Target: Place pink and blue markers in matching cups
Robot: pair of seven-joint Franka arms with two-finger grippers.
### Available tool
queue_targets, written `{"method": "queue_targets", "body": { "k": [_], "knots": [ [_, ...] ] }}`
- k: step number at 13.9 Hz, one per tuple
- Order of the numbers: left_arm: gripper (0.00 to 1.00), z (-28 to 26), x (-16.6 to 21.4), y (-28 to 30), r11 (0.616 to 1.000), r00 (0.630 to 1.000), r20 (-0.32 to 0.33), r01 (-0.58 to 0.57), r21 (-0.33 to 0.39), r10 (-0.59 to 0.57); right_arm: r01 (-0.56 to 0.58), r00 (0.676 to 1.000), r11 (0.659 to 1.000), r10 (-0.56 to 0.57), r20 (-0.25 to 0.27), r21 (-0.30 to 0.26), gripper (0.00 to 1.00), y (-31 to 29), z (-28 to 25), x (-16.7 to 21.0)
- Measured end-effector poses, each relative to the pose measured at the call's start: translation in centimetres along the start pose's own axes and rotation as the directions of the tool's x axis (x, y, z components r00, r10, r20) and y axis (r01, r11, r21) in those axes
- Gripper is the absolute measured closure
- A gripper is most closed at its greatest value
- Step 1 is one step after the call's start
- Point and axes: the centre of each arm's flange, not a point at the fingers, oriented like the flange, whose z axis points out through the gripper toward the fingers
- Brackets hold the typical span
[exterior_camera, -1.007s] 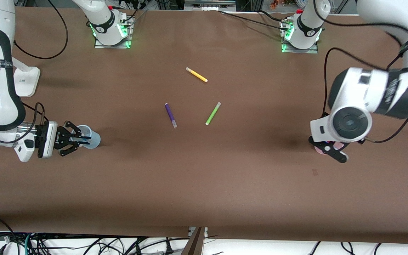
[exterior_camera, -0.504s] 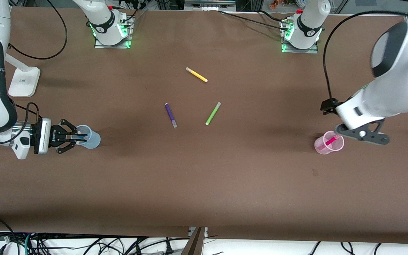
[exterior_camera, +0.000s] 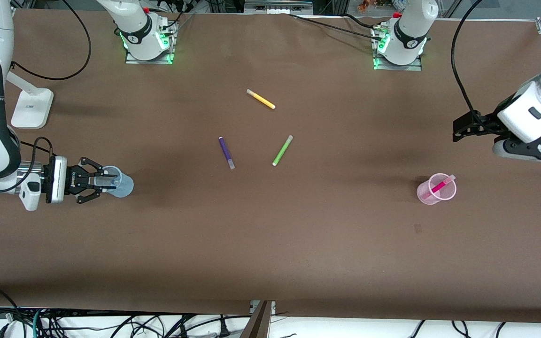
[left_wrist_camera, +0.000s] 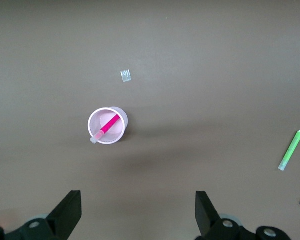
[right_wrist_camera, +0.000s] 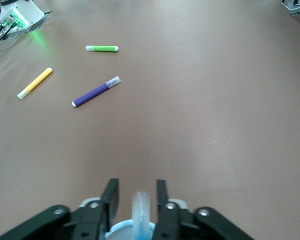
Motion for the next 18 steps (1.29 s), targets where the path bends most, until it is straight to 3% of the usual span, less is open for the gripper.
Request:
{"method": "queue_targets", "body": {
  "k": [2, 5, 7, 9, 12, 14, 16, 18],
  "knots": [
    [0.0, 0.0, -1.5, 0.1, 1.0, 1.0, -0.013, -0.008, 0.006, 0.008, -0.029, 1.0, 1.0, 0.029, -0.005, -0.011, 0.35, 0.1, -0.6, 0.2],
    [0.0, -0.4, -2.2, -0.3, 1.0, 1.0, -0.027, -0.015, 0.01, 0.015, -0.166, 0.986, 0.986, 0.166, -0.015, -0.018, 0.02, 0.6, -3.5, 3.1],
    [0.0, -0.5, -2.2, -0.9, 1.0, 0.999, -0.033, -0.016, -0.009, 0.016, -0.275, 0.962, 0.961, 0.275, -0.001, -0.02, 0.0, 0.5, -5.6, 5.4],
    [0.0, -0.5, -2.1, -2.1, 0.999, 0.999, -0.043, -0.022, -0.05, 0.02, -0.381, 0.923, 0.924, 0.382, 0.043, -0.026, 0.0, 0.3, -7.4, 7.1],
    [0.0, -0.4, -2.1, -2.7, 0.998, 0.998, -0.049, -0.033, -0.053, 0.03, -0.54, 0.824, 0.837, 0.548, 0.144, -0.09, 0.0, -0.3, -10.4, 10.5],
    [0.0, -0.2, -2.1, -2.5, 0.998, 0.998, -0.05, -0.038, -0.051, 0.036, -0.604, 0.745, 0.776, 0.631, 0.214, -0.183, 0.0, -1.4, -11.8, 13.8],
    [0.0, -0.3, -2.0, -2.5, 0.998, 0.998, -0.056, -0.039, -0.05, 0.037, -0.655, 0.641, 0.69, 0.723, 0.256, -0.307, 0.0, -2.9, -12.6, 17.2],
    [0.0, -0.3, -2.0, -2.5, 0.998, 0.998, -0.058, -0.04, -0.05, 0.037, -0.699, 0.514, 0.58, 0.814, 0.27, -0.418, 0.0, -4.9, -12.8, 20.3]
  ]
}}
